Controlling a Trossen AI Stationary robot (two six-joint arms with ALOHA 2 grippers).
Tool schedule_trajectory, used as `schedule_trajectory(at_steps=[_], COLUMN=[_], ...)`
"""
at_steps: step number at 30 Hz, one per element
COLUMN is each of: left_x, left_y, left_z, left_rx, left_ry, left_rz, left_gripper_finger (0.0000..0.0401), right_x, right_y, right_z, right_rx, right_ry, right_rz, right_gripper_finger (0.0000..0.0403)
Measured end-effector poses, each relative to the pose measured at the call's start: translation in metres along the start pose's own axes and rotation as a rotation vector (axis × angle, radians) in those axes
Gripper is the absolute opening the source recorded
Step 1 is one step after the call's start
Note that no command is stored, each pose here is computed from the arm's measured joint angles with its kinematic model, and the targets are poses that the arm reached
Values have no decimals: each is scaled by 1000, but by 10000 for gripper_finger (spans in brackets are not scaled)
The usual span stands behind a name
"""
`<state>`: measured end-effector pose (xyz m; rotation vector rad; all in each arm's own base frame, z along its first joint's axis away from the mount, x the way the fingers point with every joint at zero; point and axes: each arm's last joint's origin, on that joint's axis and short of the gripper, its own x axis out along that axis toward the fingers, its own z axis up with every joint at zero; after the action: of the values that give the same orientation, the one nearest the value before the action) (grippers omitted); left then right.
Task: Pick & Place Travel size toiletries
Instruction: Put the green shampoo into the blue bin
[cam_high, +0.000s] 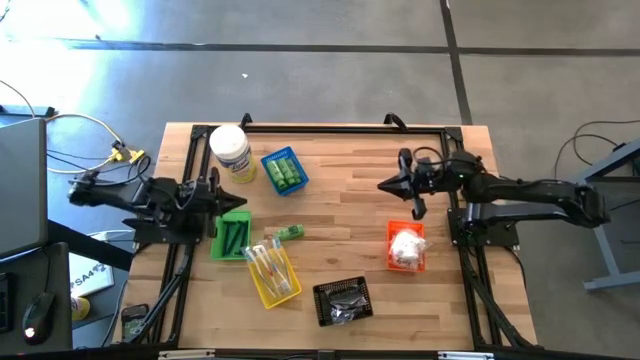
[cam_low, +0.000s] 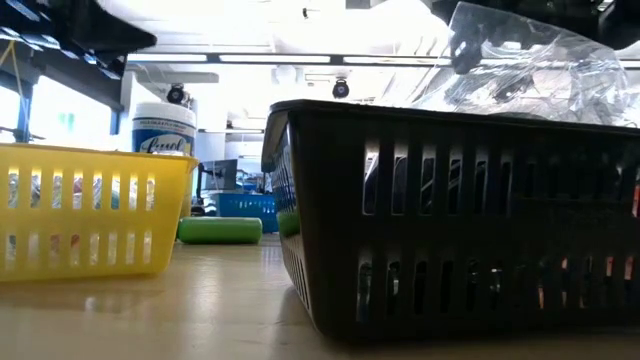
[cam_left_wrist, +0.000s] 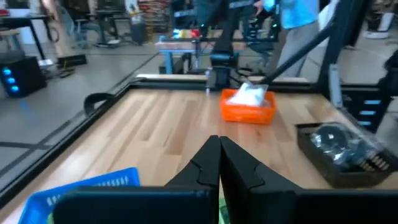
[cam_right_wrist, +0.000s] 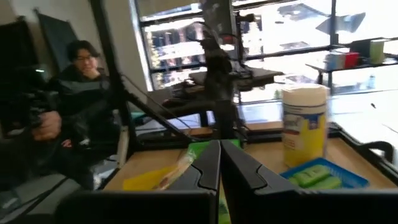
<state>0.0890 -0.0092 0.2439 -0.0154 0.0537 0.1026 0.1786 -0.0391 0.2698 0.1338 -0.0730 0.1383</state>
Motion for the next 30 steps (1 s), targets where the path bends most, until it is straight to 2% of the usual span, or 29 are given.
schedule_trajectory(at_steps=[3, 9, 17, 21, 26, 30], left_x=[-3, -17, -13, -11, -8, -5], left_y=[4, 11, 14, 13, 12, 12], left_z=[-10, -17, -18, -23, -32, -39], left_rx=[4, -46, -27, 33, 66, 46], left_ry=[20, -28, -45, -35, 1, 17], left_rz=[28, 77, 153, 161, 144, 144], left_gripper_finger=[0, 0, 0, 0, 0, 0], right_x=[0, -20, -28, -27, -29, -41], right_y=[-2, 0, 1, -1, -11, -16], right_z=[-1, 12, 8, -4, -21, -32], right_rx=[10, -34, -44, -64, -35, -19], right_ry=[15, -36, 13, 1, -40, -85], right_rz=[37, -26, -64, -45, -94, -99], right_gripper_finger=[3, 3, 3, 3, 3, 3])
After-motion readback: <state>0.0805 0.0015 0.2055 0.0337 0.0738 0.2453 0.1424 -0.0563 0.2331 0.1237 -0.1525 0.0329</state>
